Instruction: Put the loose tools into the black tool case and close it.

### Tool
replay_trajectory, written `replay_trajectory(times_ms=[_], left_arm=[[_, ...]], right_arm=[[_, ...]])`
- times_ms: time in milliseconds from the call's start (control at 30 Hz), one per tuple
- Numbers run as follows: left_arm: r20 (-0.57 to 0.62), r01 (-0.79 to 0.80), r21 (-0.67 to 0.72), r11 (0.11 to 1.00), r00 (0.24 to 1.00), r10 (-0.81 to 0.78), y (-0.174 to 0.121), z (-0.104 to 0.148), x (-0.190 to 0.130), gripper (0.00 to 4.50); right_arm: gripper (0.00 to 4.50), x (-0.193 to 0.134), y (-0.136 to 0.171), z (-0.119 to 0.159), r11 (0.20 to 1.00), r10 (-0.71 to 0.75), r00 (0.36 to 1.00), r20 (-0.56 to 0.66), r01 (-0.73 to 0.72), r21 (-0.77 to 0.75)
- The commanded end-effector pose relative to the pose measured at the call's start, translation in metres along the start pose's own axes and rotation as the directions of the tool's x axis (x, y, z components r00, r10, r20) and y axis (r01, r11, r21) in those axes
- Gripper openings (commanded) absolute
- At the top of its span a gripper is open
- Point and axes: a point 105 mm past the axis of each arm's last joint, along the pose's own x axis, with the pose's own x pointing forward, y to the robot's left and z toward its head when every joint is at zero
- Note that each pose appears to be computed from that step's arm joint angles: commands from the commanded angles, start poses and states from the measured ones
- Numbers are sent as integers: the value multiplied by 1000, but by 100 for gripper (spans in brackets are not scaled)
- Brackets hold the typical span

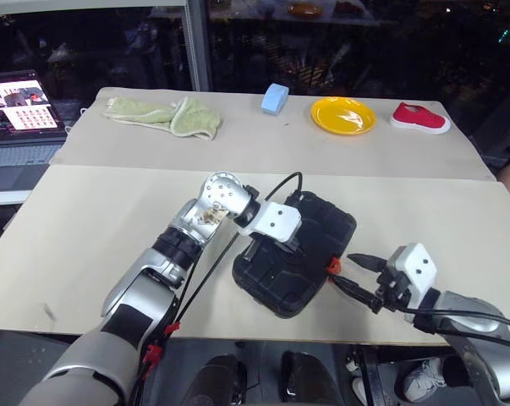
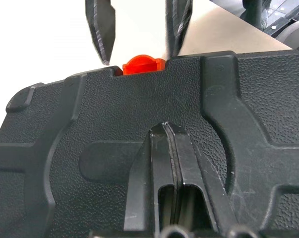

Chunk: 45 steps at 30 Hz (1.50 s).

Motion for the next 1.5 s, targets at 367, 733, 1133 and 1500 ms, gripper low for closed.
replay_trajectory(times_ms=[367,733,1133,1500], left_arm=[[-66,81,-50,995,994,-84,-17,-18,11,0],[-67,79,-51,996,994,-82,-16,-19,11,0],[-65,73,-54,996,995,-77,-16,-18,10,0],[-62,72,-50,996,995,-75,-14,-18,13,0]], right_arm=[[3,-5,-1,0,999,23,1000,-19,-23,-40],[3,13,-6,7,997,27,1000,-8,-28,-66],[3,18,-6,4,997,37,999,-12,-38,-66],[3,33,-6,6,996,43,999,-4,-44,-76]])
